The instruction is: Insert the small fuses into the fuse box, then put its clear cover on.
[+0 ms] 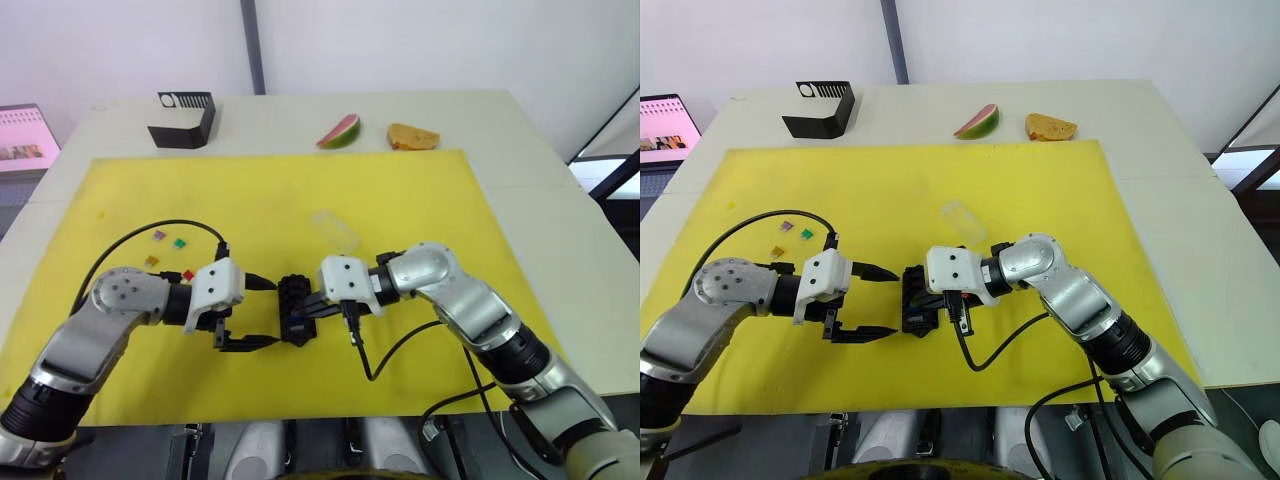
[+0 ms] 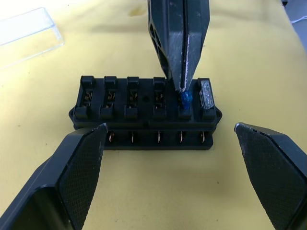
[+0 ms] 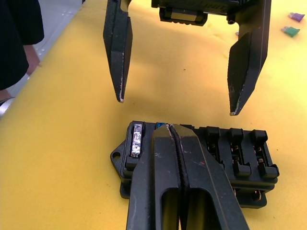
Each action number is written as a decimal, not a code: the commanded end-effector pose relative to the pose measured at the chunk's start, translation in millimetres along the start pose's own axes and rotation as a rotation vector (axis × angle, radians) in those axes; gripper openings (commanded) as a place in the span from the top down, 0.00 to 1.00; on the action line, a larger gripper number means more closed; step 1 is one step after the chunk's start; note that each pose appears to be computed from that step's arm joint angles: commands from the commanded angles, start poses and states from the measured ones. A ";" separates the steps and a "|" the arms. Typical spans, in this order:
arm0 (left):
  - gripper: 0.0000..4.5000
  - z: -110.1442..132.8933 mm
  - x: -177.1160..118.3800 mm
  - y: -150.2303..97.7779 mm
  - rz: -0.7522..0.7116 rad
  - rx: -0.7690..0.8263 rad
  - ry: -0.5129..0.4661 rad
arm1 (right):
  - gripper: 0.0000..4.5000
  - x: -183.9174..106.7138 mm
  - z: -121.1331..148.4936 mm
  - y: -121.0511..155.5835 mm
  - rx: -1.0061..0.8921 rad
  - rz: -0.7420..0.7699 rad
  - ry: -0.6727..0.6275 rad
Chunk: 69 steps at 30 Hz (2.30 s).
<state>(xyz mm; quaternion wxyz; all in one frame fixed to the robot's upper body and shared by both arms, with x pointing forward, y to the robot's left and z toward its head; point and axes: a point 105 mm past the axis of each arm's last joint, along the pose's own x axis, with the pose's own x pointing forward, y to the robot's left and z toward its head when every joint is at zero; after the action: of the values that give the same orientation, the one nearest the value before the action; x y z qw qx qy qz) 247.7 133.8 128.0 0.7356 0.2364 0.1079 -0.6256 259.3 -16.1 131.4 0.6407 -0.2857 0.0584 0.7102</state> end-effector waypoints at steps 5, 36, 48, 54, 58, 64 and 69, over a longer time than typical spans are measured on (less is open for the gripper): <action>0.00 5.2 0.4 2.4 -0.003 0.040 -0.010 | 0.99 3.6 -6.4 6.8 0.024 0.036 0.037; 0.00 6.1 1.4 5.1 0.002 0.041 -0.014 | 0.99 -4.4 14.2 -3.7 0.044 -0.033 -0.046; 0.00 6.4 0.6 2.8 -0.010 0.037 -0.019 | 0.94 -14.3 22.7 0.1 0.066 -0.023 -0.095; 0.00 6.8 -0.1 2.1 -0.015 0.040 -0.017 | 0.61 -11.3 17.5 1.1 0.055 -0.033 -0.068; 0.00 6.8 -0.6 1.8 -0.016 0.041 -0.015 | 0.61 -9.6 14.2 0.2 0.056 -0.040 -0.058; 0.00 7.2 -1.2 2.0 -0.013 0.043 -0.013 | 0.61 -6.7 10.7 0.0 0.052 -0.044 -0.048; 0.00 7.4 -1.5 2.2 -0.011 0.044 -0.012 | 0.61 -4.7 8.1 -0.6 0.055 -0.048 -0.043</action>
<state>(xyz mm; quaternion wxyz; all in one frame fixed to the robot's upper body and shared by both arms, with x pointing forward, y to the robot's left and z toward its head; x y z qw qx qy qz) 249.9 131.9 126.0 0.7280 0.2362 0.1097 -0.6341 259.3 -19.0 136.7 0.6692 -0.2495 0.0718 0.6962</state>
